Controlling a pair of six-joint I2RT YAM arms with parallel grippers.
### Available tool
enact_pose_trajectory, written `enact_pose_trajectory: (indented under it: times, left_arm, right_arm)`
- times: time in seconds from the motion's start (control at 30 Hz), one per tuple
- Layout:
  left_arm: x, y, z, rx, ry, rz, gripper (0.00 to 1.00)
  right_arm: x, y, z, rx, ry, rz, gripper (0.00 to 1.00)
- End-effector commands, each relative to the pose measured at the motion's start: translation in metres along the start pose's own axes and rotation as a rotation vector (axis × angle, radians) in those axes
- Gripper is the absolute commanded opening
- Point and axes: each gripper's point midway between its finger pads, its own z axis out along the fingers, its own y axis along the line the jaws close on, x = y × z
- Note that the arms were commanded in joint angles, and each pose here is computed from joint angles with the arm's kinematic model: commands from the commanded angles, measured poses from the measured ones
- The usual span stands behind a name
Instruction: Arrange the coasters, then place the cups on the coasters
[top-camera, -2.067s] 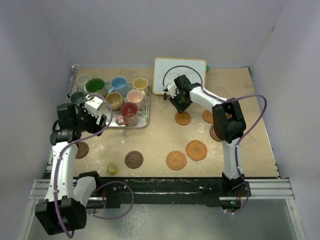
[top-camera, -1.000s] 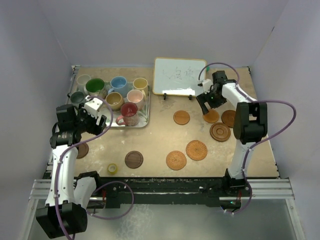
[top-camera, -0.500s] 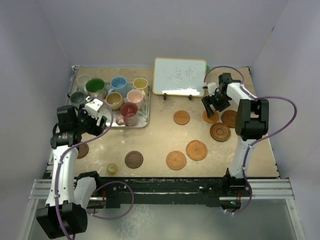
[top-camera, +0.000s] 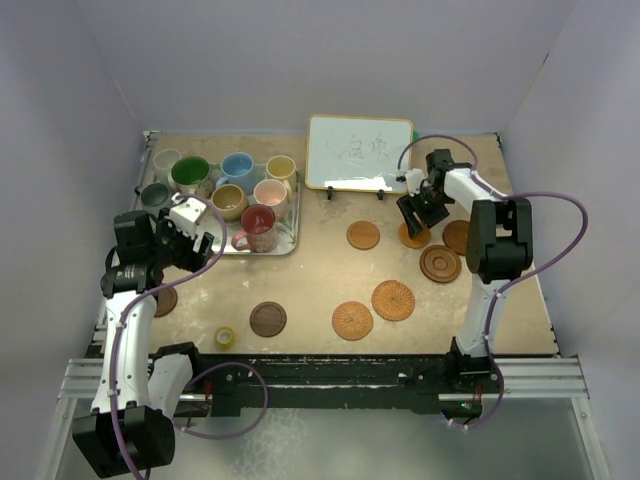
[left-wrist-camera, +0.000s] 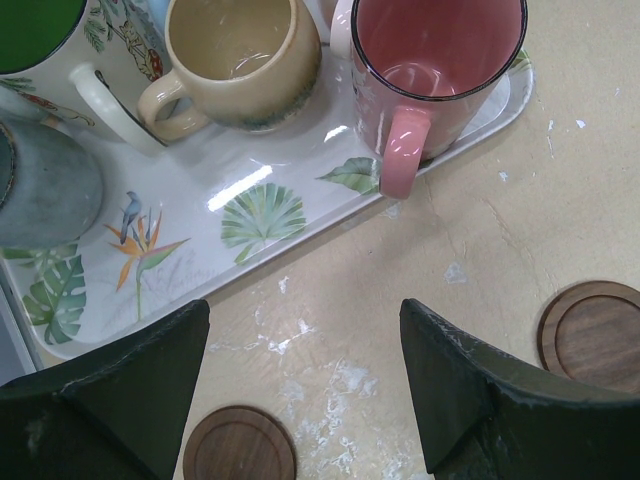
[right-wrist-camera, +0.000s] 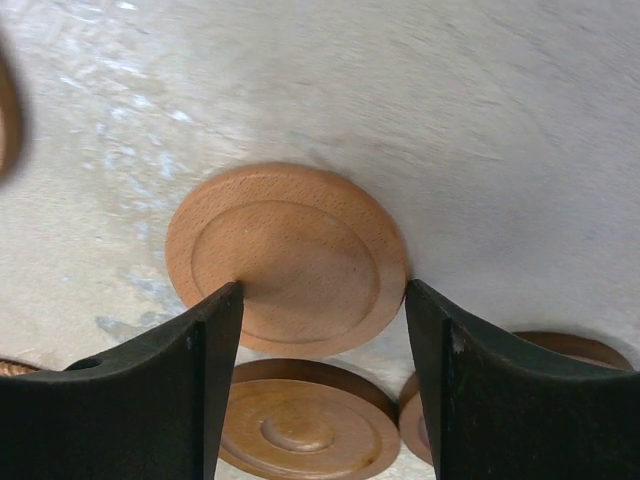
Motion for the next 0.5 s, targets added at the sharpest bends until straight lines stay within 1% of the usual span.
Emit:
enact_pose_trajectory:
  times: [0.0,0.17,0.3,0.47]
  left_arm:
    - [-0.009,-0.001,0.001,0.009,-0.042,0.029,0.73]
    - [-0.01,-0.002,0.0,0.009,-0.042,0.031,0.74]
    - [-0.01,-0.002,-0.001,0.008,-0.047,0.032,0.74]
    - [-0.011,-0.002,0.0,0.01,-0.046,0.032,0.73]
  right_arm:
    - [-0.002,0.034,0.008,-0.027,0.016,-0.028,0.66]
    - [-0.014,0.05,0.014,-0.005,0.016,-0.042,0.64]
    - [-0.024,0.056,0.013,0.006,0.005,-0.062,0.64]
    - [-0.025,0.064,0.015,-0.008,0.02,-0.074,0.65]
